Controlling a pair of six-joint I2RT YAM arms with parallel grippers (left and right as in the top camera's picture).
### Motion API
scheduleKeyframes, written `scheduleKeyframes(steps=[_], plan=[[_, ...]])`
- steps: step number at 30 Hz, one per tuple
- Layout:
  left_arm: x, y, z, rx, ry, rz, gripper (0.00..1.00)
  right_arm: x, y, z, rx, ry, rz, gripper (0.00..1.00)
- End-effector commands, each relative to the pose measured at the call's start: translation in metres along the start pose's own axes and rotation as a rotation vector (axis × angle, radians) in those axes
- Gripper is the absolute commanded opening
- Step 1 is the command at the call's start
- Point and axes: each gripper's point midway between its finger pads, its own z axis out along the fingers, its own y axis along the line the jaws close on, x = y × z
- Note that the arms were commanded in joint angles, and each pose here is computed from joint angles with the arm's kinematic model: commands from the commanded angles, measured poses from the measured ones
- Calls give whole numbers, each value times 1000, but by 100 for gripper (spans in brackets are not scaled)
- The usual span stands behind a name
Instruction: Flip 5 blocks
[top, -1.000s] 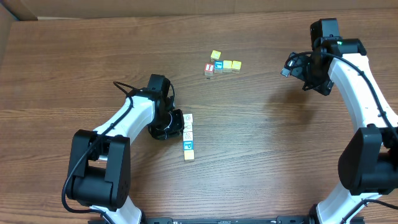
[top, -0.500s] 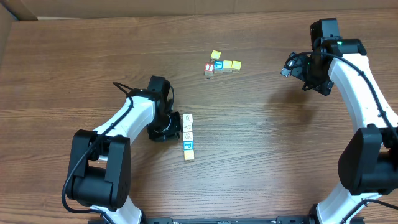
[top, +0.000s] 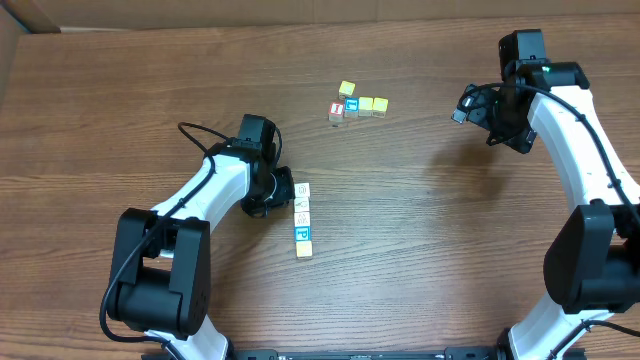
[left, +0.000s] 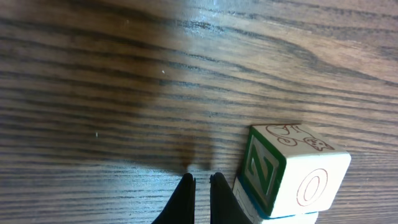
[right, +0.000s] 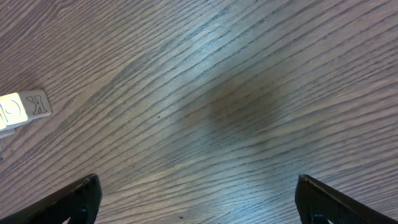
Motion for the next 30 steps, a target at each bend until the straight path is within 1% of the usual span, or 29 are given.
scheduleKeyframes(steps=[1, 8, 14, 19, 26, 30], plan=[[6, -2, 4, 7, 26, -15, 4, 0, -3, 3, 16, 0, -3, 100], [5, -9, 4, 46, 24, -22, 4, 0, -3, 3, 16, 0, -3, 100], [5, -10, 4, 50, 26, -35, 4, 0, -3, 3, 16, 0, -3, 100], [8, -17, 3, 93, 44, -34, 4, 0, -3, 3, 16, 0, -3, 100], [7, -14, 3, 73, 38, -34, 4, 0, -3, 3, 16, 0, -3, 100], [-7, -5, -6, -3, -4, -33, 4, 0, -3, 3, 16, 0, -3, 100]])
